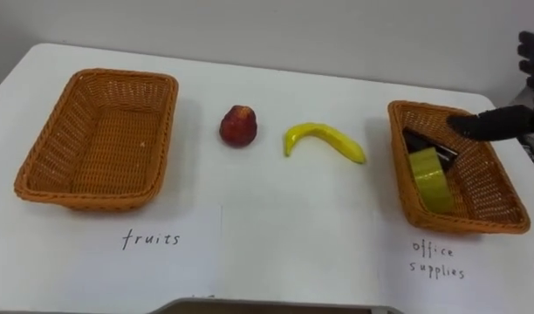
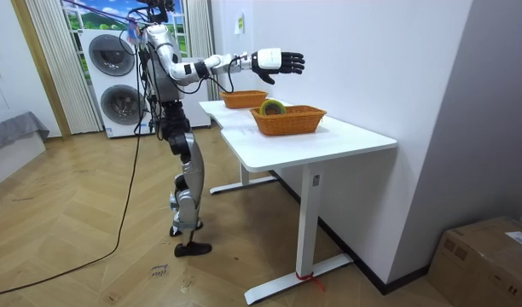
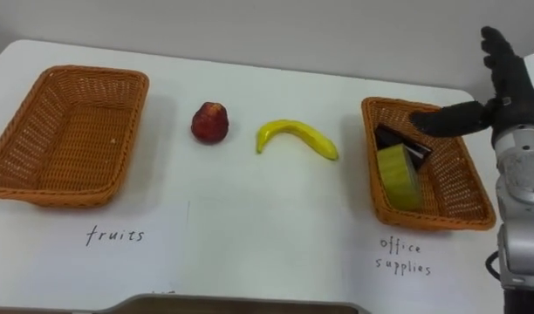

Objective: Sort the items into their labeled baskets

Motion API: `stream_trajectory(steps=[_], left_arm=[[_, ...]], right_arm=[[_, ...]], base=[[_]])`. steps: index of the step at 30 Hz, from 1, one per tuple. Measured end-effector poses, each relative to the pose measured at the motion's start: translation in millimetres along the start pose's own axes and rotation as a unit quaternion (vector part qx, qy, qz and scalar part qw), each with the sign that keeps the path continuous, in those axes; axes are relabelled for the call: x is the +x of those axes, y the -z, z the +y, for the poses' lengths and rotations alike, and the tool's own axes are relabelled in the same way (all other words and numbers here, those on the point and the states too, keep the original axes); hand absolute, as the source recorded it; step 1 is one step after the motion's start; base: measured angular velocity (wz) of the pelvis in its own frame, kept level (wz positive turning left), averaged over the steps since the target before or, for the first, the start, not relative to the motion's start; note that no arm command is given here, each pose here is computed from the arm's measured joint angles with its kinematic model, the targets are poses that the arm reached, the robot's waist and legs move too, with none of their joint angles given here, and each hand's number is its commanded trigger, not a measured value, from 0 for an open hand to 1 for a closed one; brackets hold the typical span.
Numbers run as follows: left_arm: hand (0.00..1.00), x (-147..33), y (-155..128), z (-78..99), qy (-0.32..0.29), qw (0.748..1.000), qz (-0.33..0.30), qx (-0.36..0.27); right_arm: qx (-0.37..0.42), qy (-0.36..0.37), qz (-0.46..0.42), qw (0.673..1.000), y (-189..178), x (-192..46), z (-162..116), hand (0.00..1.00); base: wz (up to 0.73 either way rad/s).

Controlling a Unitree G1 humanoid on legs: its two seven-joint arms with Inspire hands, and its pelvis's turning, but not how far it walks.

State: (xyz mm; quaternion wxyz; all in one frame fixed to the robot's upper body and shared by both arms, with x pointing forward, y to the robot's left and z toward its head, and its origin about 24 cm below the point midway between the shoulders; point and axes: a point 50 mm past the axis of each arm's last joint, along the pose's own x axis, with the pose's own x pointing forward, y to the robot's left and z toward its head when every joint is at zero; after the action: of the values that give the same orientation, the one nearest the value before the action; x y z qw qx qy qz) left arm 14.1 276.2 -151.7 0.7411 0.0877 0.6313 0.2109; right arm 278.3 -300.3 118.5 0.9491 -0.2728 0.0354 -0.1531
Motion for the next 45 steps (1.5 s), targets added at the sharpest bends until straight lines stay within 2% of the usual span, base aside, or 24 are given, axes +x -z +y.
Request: stream_trajectory(steps=[9, 13, 21, 26, 32, 36, 45], left_arm=[[0.00, -0.9, 8, 1.9, -0.003, 1.000, 0.006, 0.002], [0.00, -1.8, 15, 2.9, -0.003, 1.000, 0.014, 0.011], [0.00, -1.7, 27, 2.8, 0.004, 0.999, 0.037, 0.035], [0.00, 0.0, 18, 7.7, 0.010, 0.999, 0.024, 0.036], [0.00, 1.4, 4, 4.5, 0.016, 0.999, 0.009, 0.037], [0.00, 1.2, 3, -0.8, 0.022, 0.998, 0.013, 0.057], [0.00, 2.3, -23, -10.7, 0.024, 0.996, -0.021, 0.079]], right_arm=[[0.007, -0.010, -0.053, 0.999, -32, 12, 4, 0.00], [-0.012, -0.050, -0.056, 0.997, -34, 11, 18, 0.00], [-0.032, -0.079, -0.055, 0.995, -33, 11, 33, 0.00], [-0.022, -0.085, -0.040, 0.995, -25, 13, 34, 0.00], [-0.028, -0.102, -0.026, 0.994, -23, 20, 45, 0.00], [-0.036, -0.119, -0.011, 0.992, -18, 24, 54, 0.00], [-0.068, -0.136, 0.000, 0.988, -27, 42, 72, 0.00]], base=[[0.00], [0.01], [0.00], [-0.01], [0.00], [0.04], [0.10]])
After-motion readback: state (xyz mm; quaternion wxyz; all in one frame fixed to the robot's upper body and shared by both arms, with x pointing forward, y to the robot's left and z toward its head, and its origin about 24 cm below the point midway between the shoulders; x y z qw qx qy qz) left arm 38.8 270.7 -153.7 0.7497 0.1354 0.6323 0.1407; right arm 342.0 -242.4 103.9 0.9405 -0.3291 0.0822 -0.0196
